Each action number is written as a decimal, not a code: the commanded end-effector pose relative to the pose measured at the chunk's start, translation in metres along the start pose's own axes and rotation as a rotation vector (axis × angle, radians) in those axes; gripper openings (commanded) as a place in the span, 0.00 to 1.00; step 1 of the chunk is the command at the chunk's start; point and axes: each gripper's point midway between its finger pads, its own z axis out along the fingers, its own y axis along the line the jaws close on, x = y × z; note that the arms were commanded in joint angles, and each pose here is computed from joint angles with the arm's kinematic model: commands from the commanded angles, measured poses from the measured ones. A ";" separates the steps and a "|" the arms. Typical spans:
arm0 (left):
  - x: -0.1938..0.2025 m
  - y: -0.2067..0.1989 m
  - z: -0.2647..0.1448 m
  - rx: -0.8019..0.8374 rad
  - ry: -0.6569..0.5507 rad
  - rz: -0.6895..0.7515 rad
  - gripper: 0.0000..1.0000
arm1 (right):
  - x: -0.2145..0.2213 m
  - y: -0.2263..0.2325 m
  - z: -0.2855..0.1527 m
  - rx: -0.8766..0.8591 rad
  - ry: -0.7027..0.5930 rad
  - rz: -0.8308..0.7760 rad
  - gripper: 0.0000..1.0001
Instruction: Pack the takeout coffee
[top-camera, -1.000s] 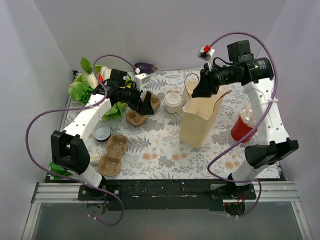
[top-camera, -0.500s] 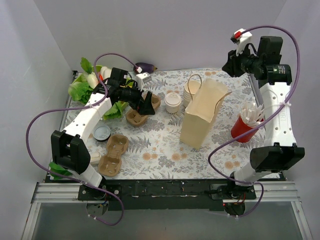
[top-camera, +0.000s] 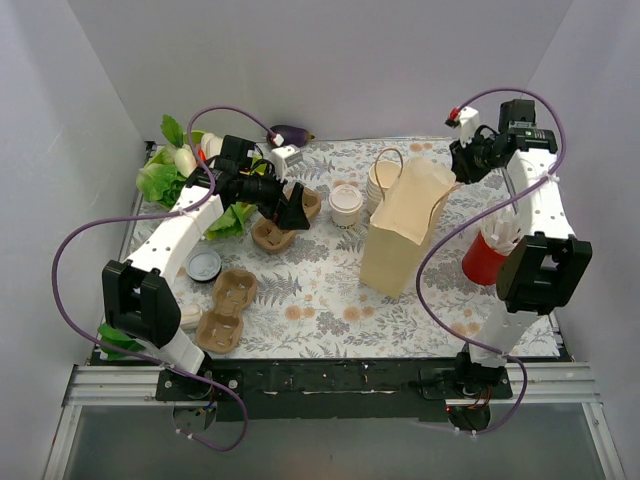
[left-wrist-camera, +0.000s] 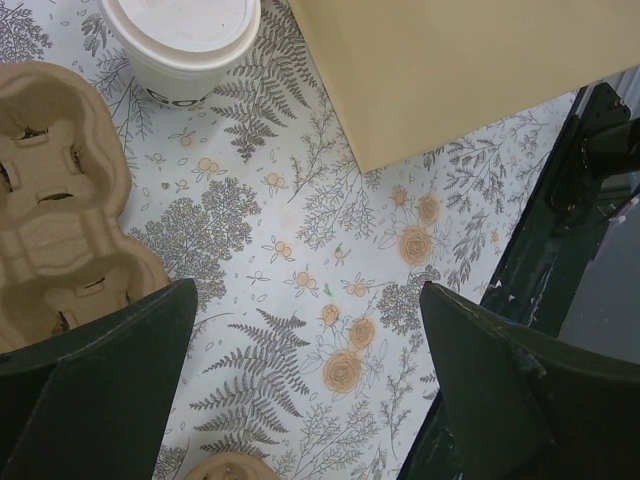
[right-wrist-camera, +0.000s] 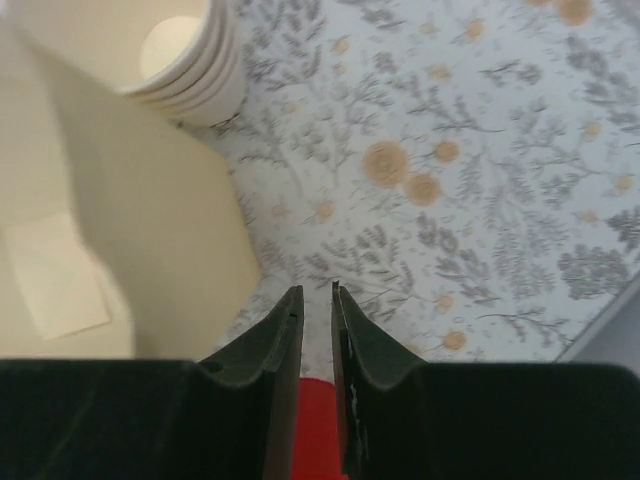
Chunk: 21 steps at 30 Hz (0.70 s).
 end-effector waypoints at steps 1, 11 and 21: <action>-0.004 -0.003 -0.007 -0.019 -0.020 0.042 0.95 | 0.000 0.068 -0.037 -0.210 -0.078 -0.117 0.25; -0.002 -0.003 -0.002 0.002 -0.011 0.031 0.95 | 0.025 0.162 -0.081 -0.441 -0.036 -0.138 0.24; -0.008 0.009 -0.005 -0.073 -0.004 0.038 0.95 | 0.011 0.207 -0.087 -0.514 -0.058 -0.032 0.28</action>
